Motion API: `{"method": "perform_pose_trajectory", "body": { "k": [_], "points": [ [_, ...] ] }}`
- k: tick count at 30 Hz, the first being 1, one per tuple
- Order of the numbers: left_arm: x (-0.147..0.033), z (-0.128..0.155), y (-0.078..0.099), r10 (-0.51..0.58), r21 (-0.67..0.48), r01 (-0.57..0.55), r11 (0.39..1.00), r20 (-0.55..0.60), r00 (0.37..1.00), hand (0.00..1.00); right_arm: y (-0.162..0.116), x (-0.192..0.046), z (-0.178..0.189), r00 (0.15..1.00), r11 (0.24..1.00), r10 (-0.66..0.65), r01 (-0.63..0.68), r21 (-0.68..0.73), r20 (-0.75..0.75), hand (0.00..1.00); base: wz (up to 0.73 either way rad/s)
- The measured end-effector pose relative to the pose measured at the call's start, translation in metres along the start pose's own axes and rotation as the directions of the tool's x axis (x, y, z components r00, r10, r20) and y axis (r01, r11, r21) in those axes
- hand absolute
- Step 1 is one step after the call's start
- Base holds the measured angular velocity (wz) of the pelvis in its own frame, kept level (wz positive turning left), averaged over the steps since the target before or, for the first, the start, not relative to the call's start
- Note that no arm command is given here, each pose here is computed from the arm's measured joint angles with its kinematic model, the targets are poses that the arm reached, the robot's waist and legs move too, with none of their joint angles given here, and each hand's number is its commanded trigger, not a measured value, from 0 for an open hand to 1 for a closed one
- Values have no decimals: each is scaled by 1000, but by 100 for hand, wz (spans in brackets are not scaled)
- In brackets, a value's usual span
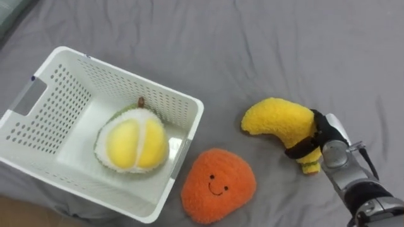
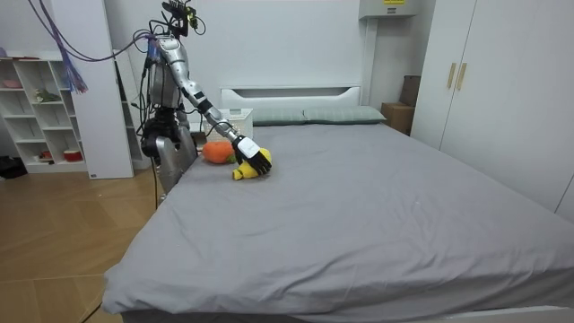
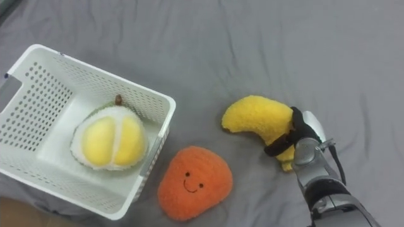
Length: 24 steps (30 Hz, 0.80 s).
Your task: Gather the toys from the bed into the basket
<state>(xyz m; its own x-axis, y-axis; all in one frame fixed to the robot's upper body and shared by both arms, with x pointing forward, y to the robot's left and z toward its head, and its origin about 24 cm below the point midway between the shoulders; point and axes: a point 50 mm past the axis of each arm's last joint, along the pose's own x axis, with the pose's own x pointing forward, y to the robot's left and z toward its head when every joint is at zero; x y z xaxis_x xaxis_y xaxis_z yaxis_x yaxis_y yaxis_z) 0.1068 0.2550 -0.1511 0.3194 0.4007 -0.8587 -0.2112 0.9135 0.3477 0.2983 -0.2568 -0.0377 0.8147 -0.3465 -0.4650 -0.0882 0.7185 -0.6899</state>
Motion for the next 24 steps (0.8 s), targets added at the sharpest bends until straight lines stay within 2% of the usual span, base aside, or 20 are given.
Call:
{"method": "perform_pose_trajectory", "body": {
  "k": [2, 4, 5, 18, 24],
  "points": [
    [0, 5, -2, -12, 0, 12, 1000, 19, 1000, 0, 0, 0, 0, 1000, 1000, -10, 10, -6, 3, 0, 0],
    [0, 13, -5, -22, 14, 21, 1000, 53, 998, 0, 0, 0, -1, 1000, 999, -24, 24, -23, 4, 72, 0],
    [0, 15, -6, -24, 16, 23, 1000, 61, 998, 0, 0, 0, -1, 1000, 999, -24, 25, -23, 5, 100, 0],
    [0, 20, -7, -31, 30, 28, 999, 84, 996, 0, -13, 1, -9, 996, 995, -88, 87, -46, -7, 100, 2],
    [-1, 3, -3, -23, 36, 21, 999, 45, 999, 0, -15, 0, -13, 996, 991, -84, 84, -100, -2, 100, -6]
  ]
}}
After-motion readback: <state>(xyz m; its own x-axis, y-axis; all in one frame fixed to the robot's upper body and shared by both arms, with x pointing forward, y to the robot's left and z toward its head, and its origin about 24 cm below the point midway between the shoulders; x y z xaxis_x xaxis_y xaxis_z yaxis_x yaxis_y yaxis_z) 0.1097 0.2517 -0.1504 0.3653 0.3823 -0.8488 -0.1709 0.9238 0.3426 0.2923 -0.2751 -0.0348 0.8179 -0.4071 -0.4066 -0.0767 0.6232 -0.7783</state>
